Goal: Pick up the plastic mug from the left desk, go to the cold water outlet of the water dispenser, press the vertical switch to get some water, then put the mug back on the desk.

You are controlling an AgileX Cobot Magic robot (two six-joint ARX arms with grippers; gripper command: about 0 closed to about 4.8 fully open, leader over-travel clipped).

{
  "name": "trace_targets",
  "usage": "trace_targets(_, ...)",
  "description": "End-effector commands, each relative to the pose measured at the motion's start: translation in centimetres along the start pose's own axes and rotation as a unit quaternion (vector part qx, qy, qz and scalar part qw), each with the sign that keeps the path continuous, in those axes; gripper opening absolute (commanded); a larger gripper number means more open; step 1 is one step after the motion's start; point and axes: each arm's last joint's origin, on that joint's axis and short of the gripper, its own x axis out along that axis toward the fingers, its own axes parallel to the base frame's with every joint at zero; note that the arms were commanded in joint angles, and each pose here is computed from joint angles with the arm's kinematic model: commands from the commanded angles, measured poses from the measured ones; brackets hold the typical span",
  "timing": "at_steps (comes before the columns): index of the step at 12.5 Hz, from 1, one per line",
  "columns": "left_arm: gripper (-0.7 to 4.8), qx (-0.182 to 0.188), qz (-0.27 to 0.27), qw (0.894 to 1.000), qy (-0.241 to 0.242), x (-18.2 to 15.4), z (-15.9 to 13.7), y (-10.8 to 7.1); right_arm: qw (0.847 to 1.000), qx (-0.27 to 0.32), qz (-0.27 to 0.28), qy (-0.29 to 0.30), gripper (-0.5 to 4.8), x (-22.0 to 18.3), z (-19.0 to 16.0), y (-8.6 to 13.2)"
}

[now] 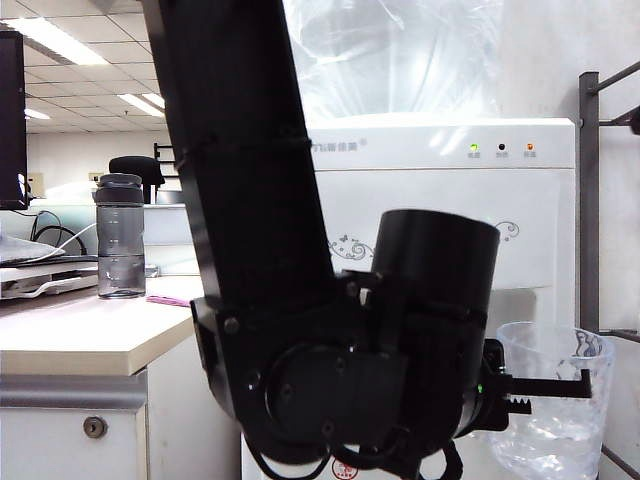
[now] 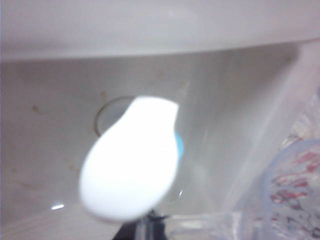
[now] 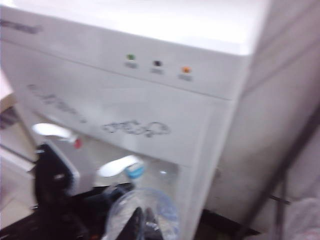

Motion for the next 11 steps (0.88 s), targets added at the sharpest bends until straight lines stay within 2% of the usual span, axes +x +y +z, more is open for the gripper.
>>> trace_targets(1, 0.02, -0.020, -0.010, 0.999, -0.034, -0.2, 2.0, -0.5, 0.999, 0.002, -0.023, -0.030, -0.01, -0.6, 0.5, -0.2)
trace_targets(6, 0.02, -0.023, -0.019, 0.999, -0.043, -0.5, 3.1, -1.0, 0.997, 0.007, -0.037, -0.074, -0.01, -2.1, 0.8, -0.3)
trace_targets(11, 0.02, -0.007, -0.029, 0.999, -0.027, -1.7, 2.0, -1.3, 0.996, 0.008, -0.038, -0.085, -0.01, -2.8, 0.8, -0.4)
